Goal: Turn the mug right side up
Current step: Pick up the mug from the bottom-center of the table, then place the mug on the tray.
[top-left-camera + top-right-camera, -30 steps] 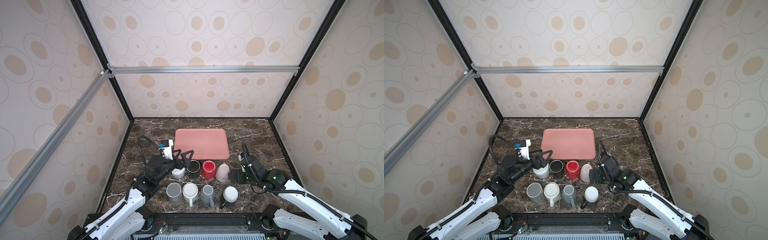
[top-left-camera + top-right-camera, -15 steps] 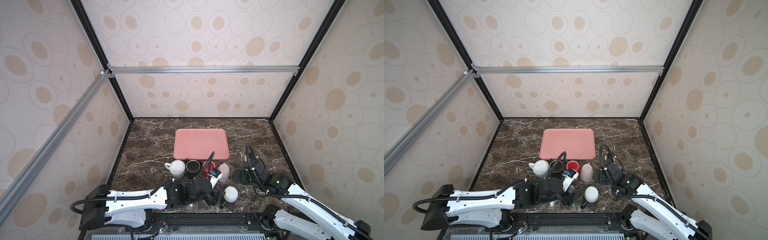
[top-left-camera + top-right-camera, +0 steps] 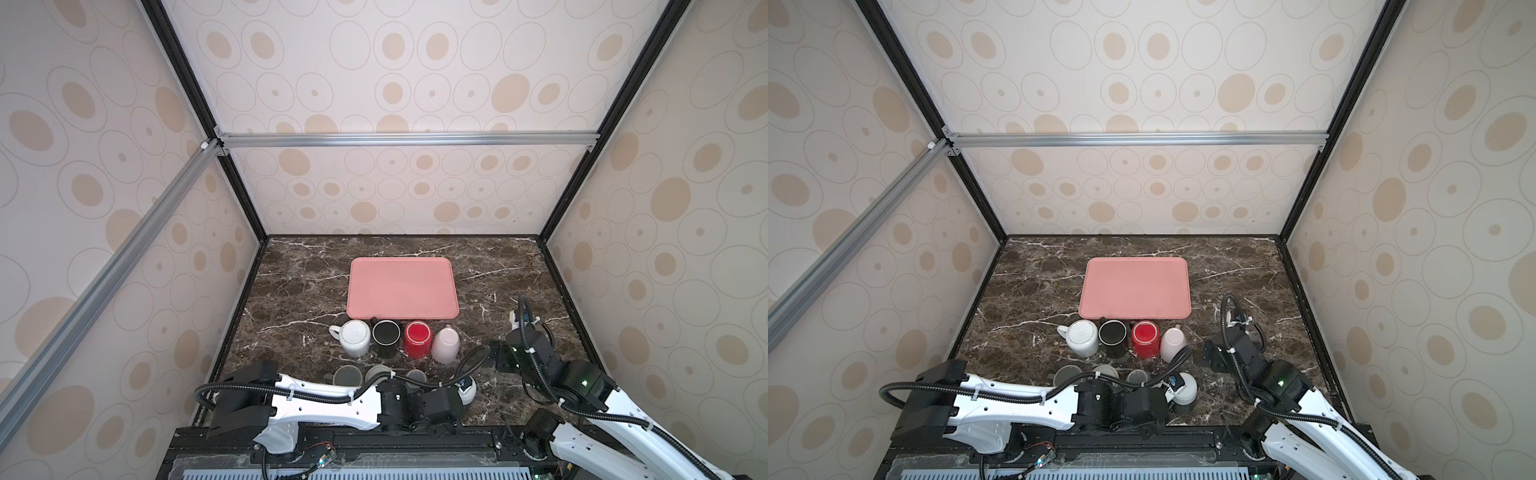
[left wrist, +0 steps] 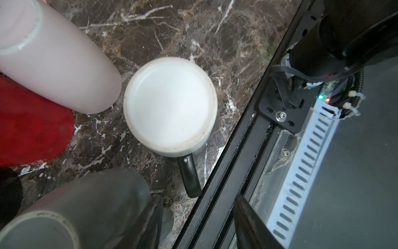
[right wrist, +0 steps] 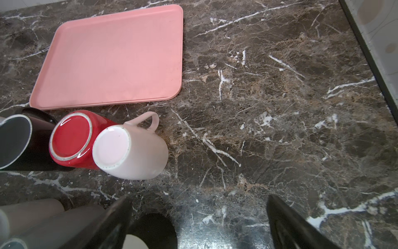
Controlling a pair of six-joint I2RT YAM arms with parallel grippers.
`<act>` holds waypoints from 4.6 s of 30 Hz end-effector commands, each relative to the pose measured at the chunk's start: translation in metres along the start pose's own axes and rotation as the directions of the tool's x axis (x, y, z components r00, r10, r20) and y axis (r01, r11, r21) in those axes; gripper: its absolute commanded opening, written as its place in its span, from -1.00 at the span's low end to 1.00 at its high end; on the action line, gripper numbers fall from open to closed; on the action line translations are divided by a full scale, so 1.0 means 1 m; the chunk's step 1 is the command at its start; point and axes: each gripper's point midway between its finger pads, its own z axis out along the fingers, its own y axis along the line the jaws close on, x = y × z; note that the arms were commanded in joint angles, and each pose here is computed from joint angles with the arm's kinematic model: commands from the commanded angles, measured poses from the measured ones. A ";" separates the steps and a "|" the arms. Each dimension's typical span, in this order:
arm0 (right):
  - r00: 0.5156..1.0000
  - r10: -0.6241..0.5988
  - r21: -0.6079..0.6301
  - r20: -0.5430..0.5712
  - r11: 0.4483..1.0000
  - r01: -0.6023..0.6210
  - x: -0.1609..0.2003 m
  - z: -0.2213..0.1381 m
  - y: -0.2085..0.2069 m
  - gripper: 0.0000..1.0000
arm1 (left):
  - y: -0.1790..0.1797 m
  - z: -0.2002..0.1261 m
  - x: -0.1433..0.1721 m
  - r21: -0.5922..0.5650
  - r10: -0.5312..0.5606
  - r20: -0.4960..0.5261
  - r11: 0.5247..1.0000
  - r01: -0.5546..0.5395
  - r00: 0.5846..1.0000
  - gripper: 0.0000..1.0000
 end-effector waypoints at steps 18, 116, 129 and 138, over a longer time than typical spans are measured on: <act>0.999 0.029 0.008 0.038 1.000 -0.029 -0.004 -0.014 -0.012 0.99 | 0.014 0.036 0.007 -0.117 0.038 -0.080 0.992 -0.047 0.996 -0.08; 0.959 0.137 -0.968 0.248 -0.016 0.252 -0.145 -0.089 0.271 0.30 | 0.209 -0.292 -0.168 0.440 -0.442 0.897 0.894 -0.090 -0.010 -1.00; 0.947 0.154 -0.957 0.283 -0.024 0.290 -0.156 -0.097 0.291 -0.03 | 0.208 -0.286 -0.165 0.471 -0.473 0.881 0.877 -0.101 -0.002 -1.00; 0.946 0.154 -0.954 0.286 -0.046 0.296 -0.159 -0.099 0.302 -0.41 | 0.210 -0.284 -0.164 0.483 -0.484 0.875 0.872 -0.087 -0.001 -1.00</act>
